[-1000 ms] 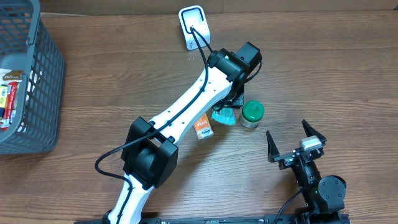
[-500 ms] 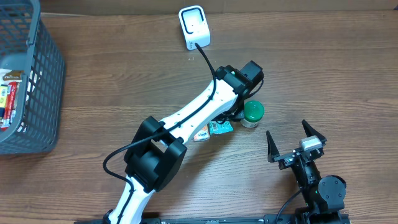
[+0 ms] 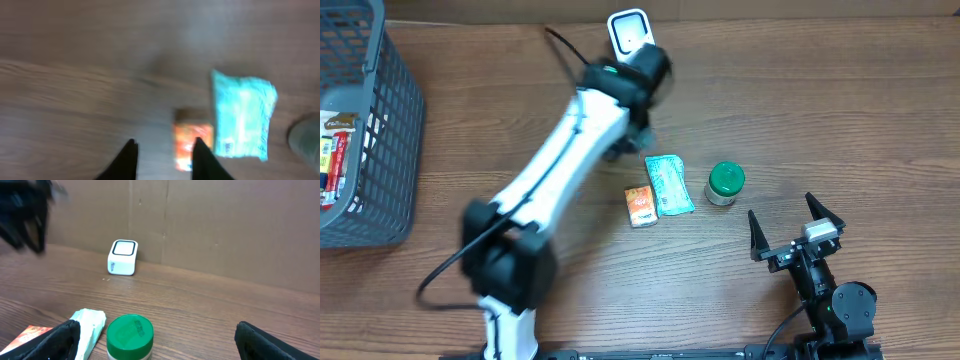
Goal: Scan the item barcode
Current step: 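Return the left gripper into the basket toward the remaining items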
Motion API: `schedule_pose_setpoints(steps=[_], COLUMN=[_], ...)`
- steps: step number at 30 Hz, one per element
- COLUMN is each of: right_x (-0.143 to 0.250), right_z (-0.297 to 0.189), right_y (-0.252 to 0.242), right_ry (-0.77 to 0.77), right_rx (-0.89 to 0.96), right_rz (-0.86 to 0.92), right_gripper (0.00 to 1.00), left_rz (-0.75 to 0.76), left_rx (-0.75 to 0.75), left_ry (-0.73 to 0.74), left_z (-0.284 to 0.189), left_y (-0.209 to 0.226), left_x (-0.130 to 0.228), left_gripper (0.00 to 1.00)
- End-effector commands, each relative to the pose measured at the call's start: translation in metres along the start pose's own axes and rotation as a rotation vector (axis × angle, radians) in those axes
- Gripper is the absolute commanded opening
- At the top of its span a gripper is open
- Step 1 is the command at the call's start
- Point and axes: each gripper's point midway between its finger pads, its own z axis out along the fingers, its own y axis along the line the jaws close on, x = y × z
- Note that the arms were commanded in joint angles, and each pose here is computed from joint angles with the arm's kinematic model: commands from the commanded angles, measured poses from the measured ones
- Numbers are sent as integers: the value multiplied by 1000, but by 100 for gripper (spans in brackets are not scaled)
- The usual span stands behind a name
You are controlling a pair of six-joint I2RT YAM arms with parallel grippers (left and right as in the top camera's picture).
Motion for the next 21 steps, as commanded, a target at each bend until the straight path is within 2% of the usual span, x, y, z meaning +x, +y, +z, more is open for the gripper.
schedule_pose_setpoints(steps=[1,3,4,7,9,13,17,21], right_x=[3,3,3,3,3,3,3,3], right_z=[0,0,0,0,0,0,0,0], right_y=[2,2,2,2,2,2,2,2], right_ry=[-1,-1,-1,0,0,-1,-1,-1], right_rx=[-10,-10,-10,-10,-10,-10,-10,-10], right_rz=[-1,-1,-1,-1,-1,-1,-1,-1], right_gripper=[100,100,100,100,100,100,100,100], left_rz=[-89,-189,-212,-294,-313,-233,-283,-278], left_rx=[-81,-158,-216,-355,-405,-415,-410,-295], left_ry=[-282,-399,-454,-579,-642,-703,-701,-693], left_z=[-82,-118,-134,-179,-203,-227,-222,-200], left_y=[73,125,152,220,254,302,353,386], left_x=[-43,-55,-59,-62,-63,-74,-77,-86], left_gripper=[29,36,46,98,100,100,100,99])
